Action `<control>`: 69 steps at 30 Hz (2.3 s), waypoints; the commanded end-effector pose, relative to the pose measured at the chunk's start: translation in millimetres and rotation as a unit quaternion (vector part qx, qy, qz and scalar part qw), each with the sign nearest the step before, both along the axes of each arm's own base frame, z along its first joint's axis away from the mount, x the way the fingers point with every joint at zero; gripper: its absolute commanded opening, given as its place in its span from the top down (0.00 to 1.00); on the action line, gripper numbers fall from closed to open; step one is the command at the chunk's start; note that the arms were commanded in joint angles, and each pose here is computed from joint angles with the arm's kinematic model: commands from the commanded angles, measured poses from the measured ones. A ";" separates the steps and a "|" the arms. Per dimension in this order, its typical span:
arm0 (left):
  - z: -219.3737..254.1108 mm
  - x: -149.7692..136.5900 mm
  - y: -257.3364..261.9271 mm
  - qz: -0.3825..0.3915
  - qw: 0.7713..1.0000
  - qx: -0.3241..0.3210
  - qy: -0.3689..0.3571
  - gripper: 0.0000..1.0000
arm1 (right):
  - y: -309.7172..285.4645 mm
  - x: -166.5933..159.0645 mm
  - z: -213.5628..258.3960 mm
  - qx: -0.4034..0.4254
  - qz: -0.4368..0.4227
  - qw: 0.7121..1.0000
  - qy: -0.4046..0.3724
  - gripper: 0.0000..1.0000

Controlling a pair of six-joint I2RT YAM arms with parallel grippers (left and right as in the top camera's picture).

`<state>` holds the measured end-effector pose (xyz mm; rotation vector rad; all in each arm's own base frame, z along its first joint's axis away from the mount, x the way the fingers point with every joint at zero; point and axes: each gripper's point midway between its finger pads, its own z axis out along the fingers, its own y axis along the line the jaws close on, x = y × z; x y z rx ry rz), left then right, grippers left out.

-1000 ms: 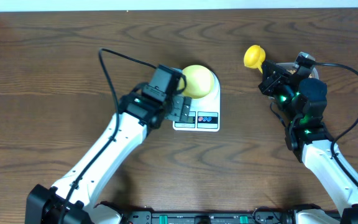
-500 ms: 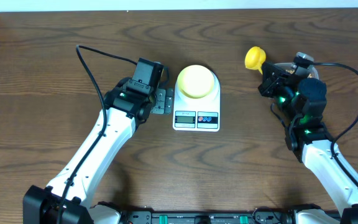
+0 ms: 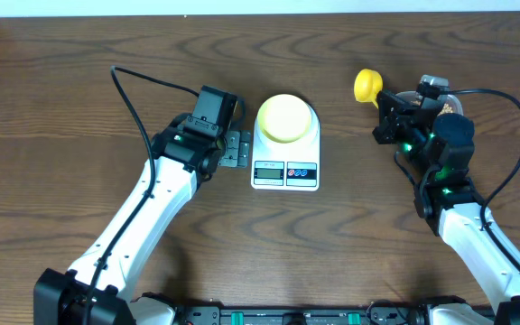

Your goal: Scoop item into bowl and weigh 50g on scale

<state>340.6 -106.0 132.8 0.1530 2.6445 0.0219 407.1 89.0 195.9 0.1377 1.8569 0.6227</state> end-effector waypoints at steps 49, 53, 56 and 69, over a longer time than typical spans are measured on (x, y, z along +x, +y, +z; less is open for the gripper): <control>-95.8 -25.6 -91.6 -0.082 0.997 -0.002 0.006 0.07 | 0.0 2.8 7.0 0.003 0.003 1.000 -0.009 0.99; -93.2 -21.3 -94.8 -0.081 0.997 -0.009 -0.005 0.07 | 0.0 2.7 6.9 0.003 0.003 1.000 -0.008 0.99; -91.5 -18.7 -97.0 -0.080 0.997 -0.015 -0.011 0.07 | 0.1 2.7 7.0 0.003 0.003 1.000 -0.009 0.99; -95.5 -20.7 -107.7 -0.091 0.996 -0.019 -0.012 0.07 | 0.1 2.7 6.9 0.003 0.004 1.000 -0.008 0.99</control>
